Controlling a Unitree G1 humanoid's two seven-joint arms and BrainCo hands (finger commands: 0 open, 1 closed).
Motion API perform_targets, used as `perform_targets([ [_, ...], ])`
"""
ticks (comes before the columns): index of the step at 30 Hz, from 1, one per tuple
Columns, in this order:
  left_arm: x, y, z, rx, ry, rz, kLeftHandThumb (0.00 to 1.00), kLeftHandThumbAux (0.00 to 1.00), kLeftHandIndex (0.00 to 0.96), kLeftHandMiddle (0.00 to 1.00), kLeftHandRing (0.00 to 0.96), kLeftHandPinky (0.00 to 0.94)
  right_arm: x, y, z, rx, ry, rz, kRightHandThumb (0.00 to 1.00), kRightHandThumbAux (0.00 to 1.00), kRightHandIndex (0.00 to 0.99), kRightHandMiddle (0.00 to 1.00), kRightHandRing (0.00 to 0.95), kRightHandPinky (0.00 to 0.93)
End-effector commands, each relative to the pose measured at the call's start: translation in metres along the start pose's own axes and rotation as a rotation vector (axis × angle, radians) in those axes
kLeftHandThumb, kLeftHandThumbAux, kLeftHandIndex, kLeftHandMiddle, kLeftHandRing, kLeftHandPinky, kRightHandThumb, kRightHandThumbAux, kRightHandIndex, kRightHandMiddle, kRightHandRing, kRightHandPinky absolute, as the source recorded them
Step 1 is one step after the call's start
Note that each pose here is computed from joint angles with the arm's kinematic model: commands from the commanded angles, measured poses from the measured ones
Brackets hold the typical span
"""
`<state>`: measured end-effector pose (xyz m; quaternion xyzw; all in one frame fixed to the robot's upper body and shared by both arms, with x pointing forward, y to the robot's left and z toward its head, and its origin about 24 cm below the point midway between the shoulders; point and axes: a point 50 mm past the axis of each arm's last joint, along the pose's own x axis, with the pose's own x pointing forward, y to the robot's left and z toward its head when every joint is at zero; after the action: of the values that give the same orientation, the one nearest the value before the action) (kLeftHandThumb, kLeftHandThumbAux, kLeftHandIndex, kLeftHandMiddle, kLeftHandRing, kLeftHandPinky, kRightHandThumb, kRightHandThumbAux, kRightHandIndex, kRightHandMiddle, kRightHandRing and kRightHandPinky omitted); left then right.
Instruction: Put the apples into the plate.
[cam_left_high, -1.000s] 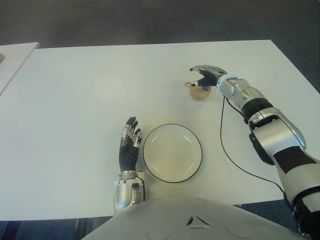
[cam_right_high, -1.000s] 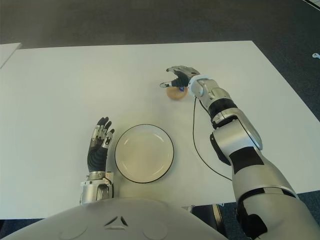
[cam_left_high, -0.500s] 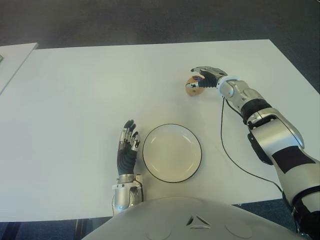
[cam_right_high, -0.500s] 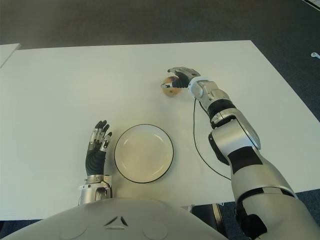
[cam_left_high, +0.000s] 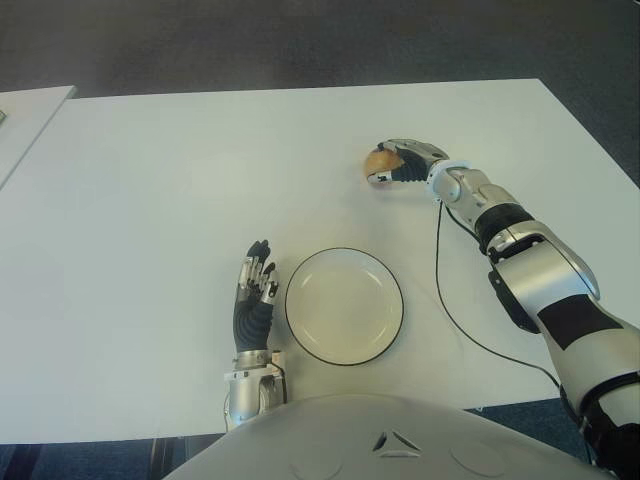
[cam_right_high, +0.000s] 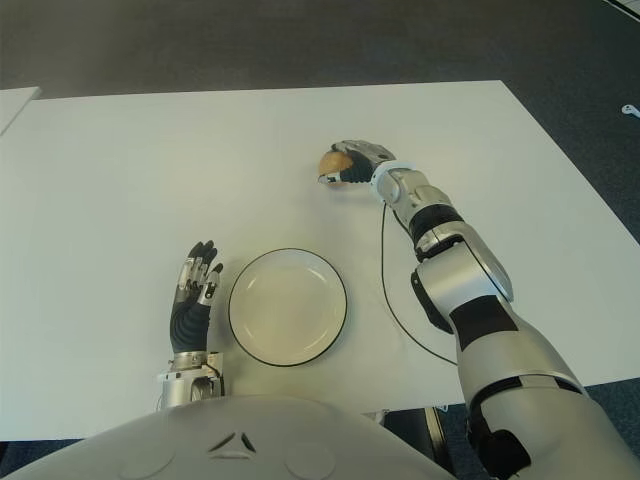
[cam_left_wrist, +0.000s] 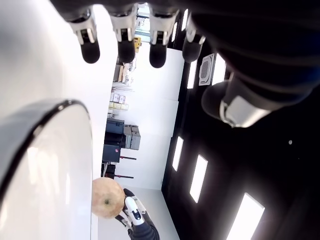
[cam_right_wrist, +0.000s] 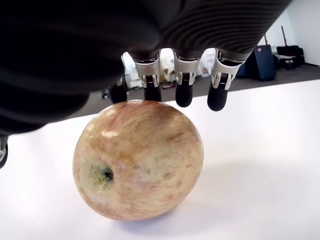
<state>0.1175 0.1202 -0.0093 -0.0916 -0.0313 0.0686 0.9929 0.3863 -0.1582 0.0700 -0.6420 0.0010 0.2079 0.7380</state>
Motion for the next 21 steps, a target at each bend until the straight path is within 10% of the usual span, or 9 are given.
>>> perform_targets([
  [1,-0.006,0.0,-0.003,-0.016,0.009,0.034,0.153,0.479,0.076,0.086,0.069,0.07,-0.003,0.019,-0.003,0.008,0.025,0.037,0.139,0.285,0.0,0.0,0.0,0.0],
  [21,-0.014,0.001,-0.003,0.027,0.015,0.027,0.139,0.481,0.057,0.075,0.06,0.073,-0.005,0.031,-0.006,0.026,0.057,0.046,0.126,0.283,0.0,0.0,0.0,0.0],
])
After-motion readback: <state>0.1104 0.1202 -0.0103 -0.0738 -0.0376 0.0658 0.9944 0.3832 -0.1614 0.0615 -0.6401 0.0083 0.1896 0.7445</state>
